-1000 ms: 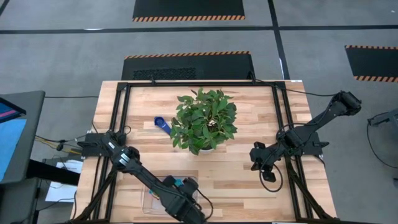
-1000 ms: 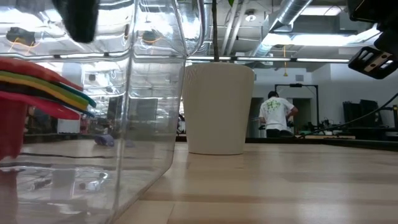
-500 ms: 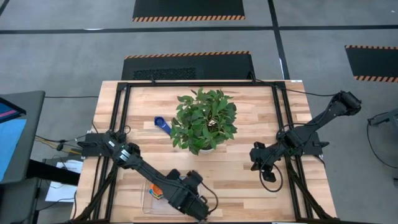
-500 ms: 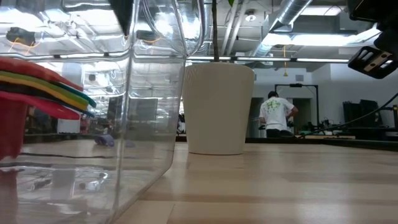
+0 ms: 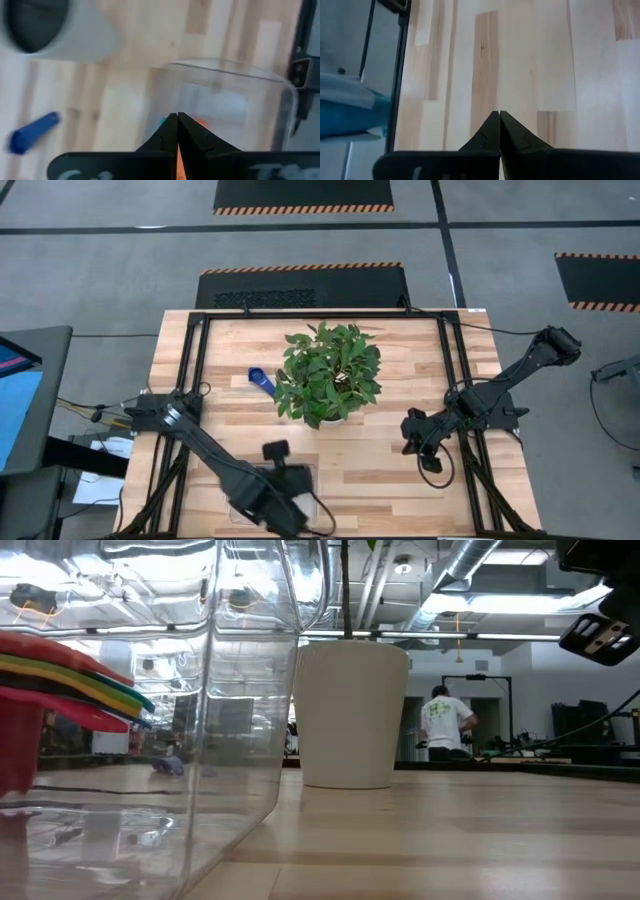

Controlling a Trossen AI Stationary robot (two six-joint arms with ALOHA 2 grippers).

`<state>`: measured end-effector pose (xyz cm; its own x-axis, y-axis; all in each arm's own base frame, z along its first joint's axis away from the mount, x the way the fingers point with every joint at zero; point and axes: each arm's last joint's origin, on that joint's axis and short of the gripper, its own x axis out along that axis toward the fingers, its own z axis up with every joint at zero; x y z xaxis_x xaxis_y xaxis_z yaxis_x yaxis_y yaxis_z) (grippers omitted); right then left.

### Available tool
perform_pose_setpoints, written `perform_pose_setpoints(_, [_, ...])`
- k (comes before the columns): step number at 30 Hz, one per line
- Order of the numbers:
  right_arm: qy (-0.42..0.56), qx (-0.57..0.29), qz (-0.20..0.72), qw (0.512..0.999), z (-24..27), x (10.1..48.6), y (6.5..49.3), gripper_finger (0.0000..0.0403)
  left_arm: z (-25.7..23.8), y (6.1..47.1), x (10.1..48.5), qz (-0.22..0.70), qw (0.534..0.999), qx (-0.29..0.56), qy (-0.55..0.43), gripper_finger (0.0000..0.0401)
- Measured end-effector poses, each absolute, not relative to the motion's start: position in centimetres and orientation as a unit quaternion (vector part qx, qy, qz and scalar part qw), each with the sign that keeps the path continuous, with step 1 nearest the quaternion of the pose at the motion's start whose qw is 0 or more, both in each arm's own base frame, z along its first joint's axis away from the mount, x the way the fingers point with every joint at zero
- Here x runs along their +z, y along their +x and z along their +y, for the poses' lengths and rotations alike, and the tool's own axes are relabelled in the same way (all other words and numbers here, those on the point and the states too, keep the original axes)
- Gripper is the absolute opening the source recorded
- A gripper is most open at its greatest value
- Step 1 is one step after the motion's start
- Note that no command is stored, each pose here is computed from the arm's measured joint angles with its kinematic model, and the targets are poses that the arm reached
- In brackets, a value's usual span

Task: Nest measuring cups in basket
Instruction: Stack the dark blue measuring cup on the orange measuring cup

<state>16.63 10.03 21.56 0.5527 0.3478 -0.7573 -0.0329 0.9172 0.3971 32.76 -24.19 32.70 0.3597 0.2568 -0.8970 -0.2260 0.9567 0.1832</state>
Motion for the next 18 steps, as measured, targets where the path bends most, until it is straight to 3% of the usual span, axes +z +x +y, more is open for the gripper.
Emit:
perform_pose_setpoints(3, [0.195, 0.094, 0.45, 0.866, 10.0, 21.7, 16.8, 0.0013, -22.0, 30.2, 33.6, 0.519, 0.83, 0.203, 0.009, 0.0])
perform_pose_setpoints(11, [0.237, 0.062, 0.444, 0.862, 9.4, 21.8, 17.3, 0.0013, -14.3, 19.4, 30.0, 0.46, 0.807, 0.357, -0.101, 0.0])
perform_pose_setpoints(18, [0.312, -0.026, 0.406, 0.859, 7.3, 22.0, 18.5, 0.0013, -5.2, 16.5, 25.3, 0.394, 0.826, 0.348, -0.201, 0.0])
